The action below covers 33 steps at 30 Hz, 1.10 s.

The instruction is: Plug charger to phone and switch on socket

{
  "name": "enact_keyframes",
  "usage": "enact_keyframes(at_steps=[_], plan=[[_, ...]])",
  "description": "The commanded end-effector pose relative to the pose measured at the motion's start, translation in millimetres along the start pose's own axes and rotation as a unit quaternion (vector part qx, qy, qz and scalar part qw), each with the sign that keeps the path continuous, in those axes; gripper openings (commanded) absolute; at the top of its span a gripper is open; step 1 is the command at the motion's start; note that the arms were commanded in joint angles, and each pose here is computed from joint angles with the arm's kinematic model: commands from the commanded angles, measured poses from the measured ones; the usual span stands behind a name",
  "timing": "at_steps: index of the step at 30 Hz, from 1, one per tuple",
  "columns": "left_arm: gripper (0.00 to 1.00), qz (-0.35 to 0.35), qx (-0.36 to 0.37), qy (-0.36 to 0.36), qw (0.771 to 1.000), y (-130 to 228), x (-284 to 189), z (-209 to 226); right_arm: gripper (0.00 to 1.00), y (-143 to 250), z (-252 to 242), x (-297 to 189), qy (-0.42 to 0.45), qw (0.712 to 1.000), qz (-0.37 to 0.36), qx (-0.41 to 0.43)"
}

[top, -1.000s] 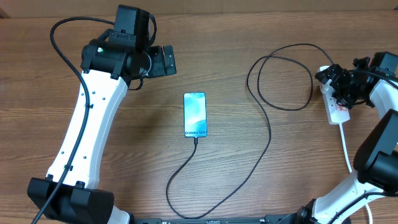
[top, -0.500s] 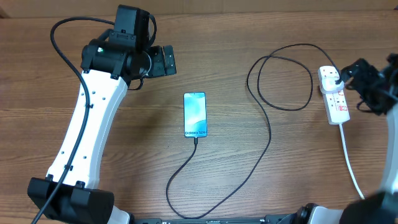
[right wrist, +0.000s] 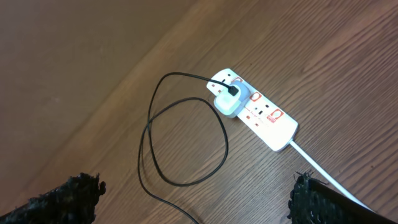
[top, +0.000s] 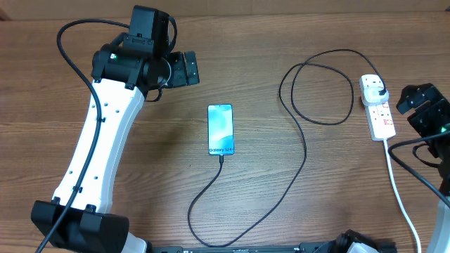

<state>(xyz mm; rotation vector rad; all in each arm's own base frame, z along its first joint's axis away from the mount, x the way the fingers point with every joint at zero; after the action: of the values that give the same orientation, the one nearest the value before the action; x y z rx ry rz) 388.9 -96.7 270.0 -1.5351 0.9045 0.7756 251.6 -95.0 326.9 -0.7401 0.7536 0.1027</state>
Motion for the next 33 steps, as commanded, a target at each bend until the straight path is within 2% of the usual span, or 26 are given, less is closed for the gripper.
enact_keyframes(at_steps=[1,12,26,33], plan=[[1.0,-0.015,0.008,-0.005,1.0,-7,-6,2,1.0,-2,1,0,0.003,1.0,-0.005,0.001],[1.0,-0.015,0.008,-0.005,1.0,-7,-6,2,1.0,-1,-2,12,0.013,1.0,0.011,0.004],[1.0,-0.015,0.008,-0.005,1.0,-7,-6,2,1.0,2,-12,49,0.044,0.997,0.059,0.013],[1.0,-0.015,0.008,-0.005,1.0,-7,-6,2,1.0,-6,-9,55,0.038,0.998,0.044,0.012]])
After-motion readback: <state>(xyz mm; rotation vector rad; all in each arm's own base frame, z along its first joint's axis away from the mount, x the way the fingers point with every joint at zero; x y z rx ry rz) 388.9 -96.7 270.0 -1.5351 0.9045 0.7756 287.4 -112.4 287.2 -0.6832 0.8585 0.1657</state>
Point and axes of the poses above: each gripper's point midway between its finger pads, its own x axis out along the fingers, its own z axis along the line the jaws close on, y = z × x, the point moved 3 cm from there along -x, back along the fingers, and after that the axes turned 6 degrees about x, right-handed, at the moved point
